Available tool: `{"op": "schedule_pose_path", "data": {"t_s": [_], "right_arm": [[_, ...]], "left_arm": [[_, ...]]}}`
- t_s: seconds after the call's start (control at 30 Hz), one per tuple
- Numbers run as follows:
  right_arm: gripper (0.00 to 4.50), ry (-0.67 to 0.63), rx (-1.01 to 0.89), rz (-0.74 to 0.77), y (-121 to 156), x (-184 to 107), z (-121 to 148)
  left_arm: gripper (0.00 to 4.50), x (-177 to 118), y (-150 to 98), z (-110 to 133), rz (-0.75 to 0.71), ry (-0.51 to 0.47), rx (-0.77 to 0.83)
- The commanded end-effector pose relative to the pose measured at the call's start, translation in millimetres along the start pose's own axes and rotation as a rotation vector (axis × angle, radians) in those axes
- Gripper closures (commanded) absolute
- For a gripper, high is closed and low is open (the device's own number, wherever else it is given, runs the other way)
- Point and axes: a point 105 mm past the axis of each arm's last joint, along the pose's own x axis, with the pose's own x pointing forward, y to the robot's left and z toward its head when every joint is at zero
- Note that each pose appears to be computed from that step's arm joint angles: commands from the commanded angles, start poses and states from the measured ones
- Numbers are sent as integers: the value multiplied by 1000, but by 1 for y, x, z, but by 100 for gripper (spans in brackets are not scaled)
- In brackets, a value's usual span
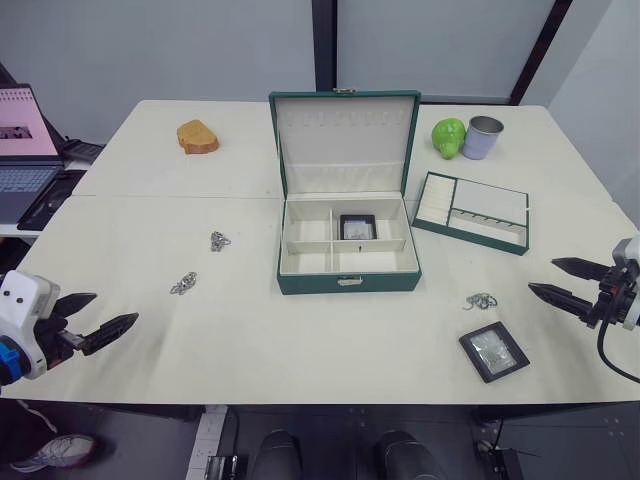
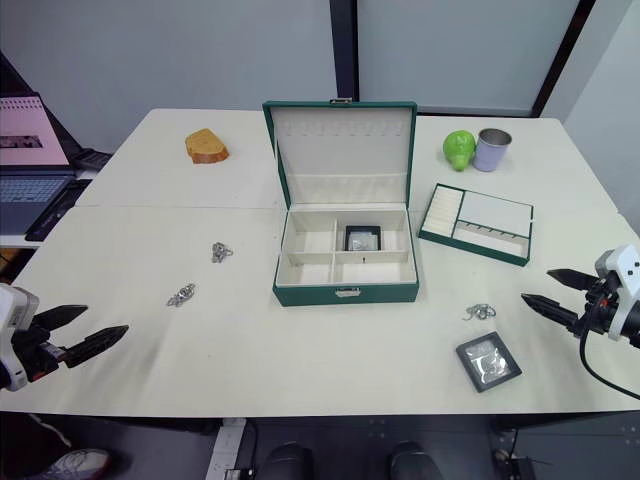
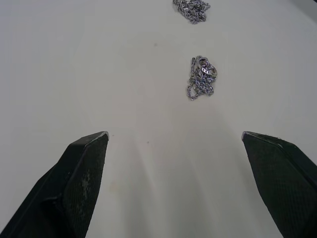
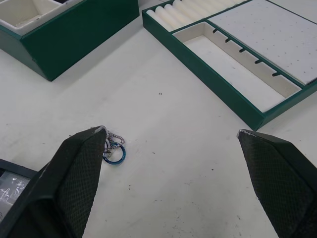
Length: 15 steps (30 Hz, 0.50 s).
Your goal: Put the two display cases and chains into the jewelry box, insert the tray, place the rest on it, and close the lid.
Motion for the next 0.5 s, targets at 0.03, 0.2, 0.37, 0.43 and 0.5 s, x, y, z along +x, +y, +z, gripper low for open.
{"op": "schedule_pose_path", "data": {"t_s": [0.03, 0.2, 0.37, 0.43, 0.5], "right_arm": [[0, -71, -45, 27, 5, 2, 26], [0, -166, -90, 203, 37, 20, 72], [0, -216, -164, 369, 73, 39, 107], [0, -241, -216, 449, 92, 52, 123], [0, -250, -266, 520, 110, 65, 132]], "left_arm": [[2, -3, 3, 18, 29, -69, 28], [2, 2, -9, 26, 40, -149, -23], [2, 10, -26, 26, 59, -200, -50], [2, 14, -33, 23, 78, -224, -60], [2, 20, -37, 19, 103, -235, -72]]}}
